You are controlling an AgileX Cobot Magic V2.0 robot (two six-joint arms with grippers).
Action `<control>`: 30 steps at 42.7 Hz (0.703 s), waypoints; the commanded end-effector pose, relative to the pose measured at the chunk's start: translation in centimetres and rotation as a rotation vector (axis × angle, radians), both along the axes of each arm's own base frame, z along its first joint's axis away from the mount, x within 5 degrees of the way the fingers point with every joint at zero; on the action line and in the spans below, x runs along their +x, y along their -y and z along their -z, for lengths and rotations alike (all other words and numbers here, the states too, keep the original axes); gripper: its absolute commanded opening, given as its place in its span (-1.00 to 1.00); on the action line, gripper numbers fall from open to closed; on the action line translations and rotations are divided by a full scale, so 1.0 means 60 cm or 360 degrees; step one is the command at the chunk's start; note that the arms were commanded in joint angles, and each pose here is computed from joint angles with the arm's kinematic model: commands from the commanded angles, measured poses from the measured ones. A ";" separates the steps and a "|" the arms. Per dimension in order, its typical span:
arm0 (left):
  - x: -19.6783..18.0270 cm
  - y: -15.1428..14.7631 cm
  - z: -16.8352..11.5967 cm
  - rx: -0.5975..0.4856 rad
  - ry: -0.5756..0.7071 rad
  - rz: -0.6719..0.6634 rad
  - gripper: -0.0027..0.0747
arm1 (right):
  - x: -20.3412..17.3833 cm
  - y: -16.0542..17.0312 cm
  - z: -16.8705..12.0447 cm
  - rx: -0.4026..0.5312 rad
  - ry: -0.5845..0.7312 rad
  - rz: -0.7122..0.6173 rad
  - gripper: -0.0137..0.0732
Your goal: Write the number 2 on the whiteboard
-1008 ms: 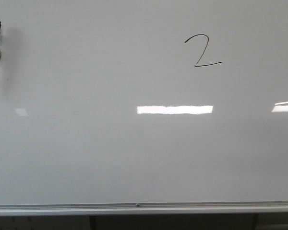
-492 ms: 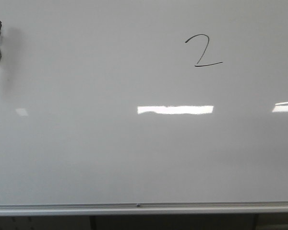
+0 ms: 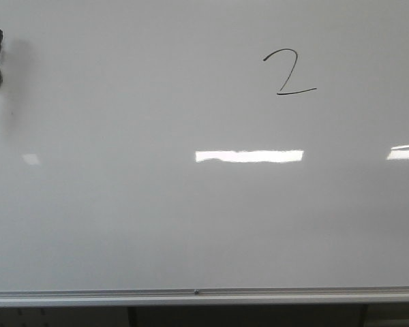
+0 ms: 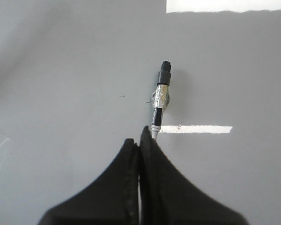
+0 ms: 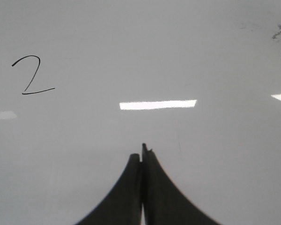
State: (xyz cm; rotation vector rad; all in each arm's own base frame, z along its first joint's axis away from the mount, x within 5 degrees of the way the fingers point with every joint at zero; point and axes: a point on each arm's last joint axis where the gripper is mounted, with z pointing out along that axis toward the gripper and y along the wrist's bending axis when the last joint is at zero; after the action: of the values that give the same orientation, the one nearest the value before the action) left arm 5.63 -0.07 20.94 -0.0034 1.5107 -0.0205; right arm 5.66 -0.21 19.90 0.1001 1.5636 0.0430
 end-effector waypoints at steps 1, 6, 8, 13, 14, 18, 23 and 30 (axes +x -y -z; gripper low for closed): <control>-0.002 0.000 0.004 -0.0019 0.0121 0.0001 -0.98 | -0.004 0.000 -0.017 -0.0028 0.0175 0.0006 -0.85; -0.002 0.000 0.004 -0.0019 0.0121 0.0001 -0.98 | -0.004 0.000 -0.017 -0.0028 0.0179 0.0006 -0.85; -0.002 0.000 0.004 -0.0019 0.0121 0.0001 -0.98 | -0.004 0.000 -0.017 -0.0028 0.0179 0.0006 -0.85; -0.002 0.000 0.004 -0.0019 0.0121 0.0001 -0.98 | -0.004 -0.001 -0.017 -0.0041 0.0179 -0.0018 -0.85; -0.002 0.000 0.004 -0.0019 0.0121 0.0001 -0.98 | -0.004 -0.002 -0.017 -0.0051 0.0178 -0.0024 -0.85; -0.002 0.000 0.004 -0.0019 0.0121 0.0001 -0.98 | -0.004 -0.002 -0.018 -0.0106 0.0180 -0.0034 -0.85; -0.002 0.000 0.004 -0.0019 0.0121 0.0001 -0.98 | -0.004 -0.002 -0.019 -0.0125 0.0194 -0.0032 -0.85; -0.002 0.000 0.004 -0.0019 0.0121 0.0001 -0.98 | -0.004 -0.003 -0.023 -0.0124 0.0239 -0.0032 -0.85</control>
State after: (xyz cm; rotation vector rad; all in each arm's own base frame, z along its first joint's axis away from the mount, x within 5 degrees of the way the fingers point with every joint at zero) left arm 5.63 -0.07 20.94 -0.0034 1.5107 -0.0205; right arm 5.66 -0.08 20.12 0.0441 1.5416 0.0242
